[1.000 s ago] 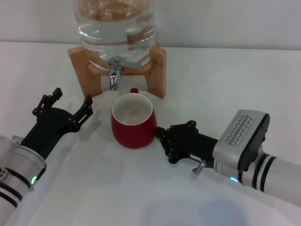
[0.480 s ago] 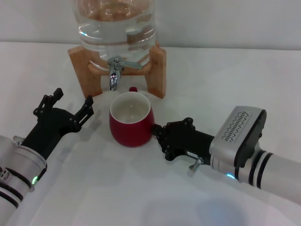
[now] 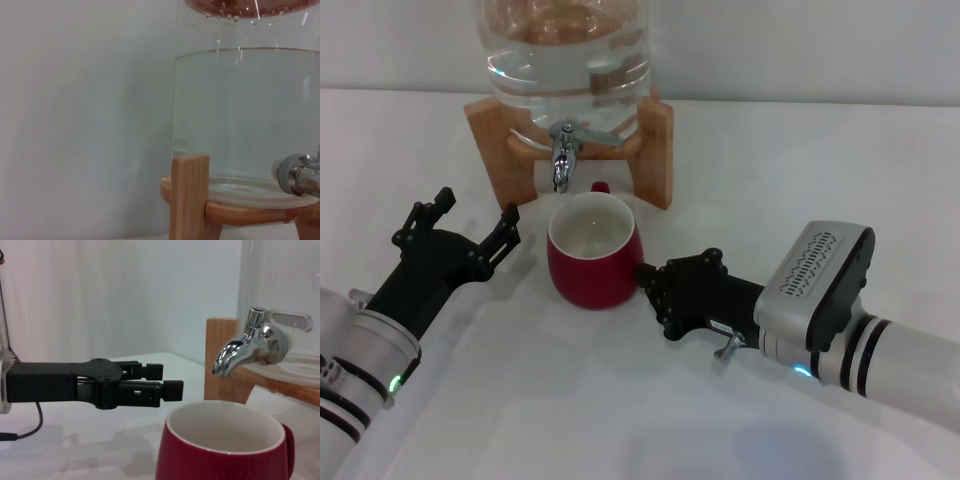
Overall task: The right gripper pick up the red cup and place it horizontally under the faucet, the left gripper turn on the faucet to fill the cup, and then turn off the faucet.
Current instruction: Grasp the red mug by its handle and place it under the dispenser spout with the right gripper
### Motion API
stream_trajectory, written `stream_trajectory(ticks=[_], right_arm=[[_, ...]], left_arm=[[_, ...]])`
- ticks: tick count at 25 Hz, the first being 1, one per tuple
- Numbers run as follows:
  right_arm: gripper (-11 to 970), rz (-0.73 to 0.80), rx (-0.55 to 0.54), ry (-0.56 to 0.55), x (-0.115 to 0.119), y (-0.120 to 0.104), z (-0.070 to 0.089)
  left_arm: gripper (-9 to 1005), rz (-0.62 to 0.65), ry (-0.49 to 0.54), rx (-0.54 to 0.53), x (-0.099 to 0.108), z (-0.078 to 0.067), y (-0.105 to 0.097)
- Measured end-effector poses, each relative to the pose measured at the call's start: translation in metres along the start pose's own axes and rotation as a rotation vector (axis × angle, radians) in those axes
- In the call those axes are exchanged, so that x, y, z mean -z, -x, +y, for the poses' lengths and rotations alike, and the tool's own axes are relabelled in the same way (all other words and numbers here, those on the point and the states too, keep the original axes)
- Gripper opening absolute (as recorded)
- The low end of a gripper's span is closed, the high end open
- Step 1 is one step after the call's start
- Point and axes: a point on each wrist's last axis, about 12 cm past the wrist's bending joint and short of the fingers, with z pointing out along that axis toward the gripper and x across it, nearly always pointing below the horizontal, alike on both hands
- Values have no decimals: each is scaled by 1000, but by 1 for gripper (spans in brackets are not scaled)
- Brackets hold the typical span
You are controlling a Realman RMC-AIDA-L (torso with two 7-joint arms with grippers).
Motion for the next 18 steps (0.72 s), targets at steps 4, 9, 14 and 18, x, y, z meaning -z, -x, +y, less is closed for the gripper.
stream_trajectory(ticks=[4, 9, 14, 18], right_arm=[[64, 0, 0, 6, 0, 0, 2], [67, -3, 5, 18, -2, 2, 4], [70, 6, 13, 31, -4, 4, 7], [72, 9, 19, 40, -6, 5, 9]], left_arm=[[886, 0, 0, 1, 0, 0, 0], [886, 0, -2, 1, 0, -1, 0], [886, 2, -3, 0, 0, -1, 0], [886, 3, -4, 0, 1, -1, -1]])
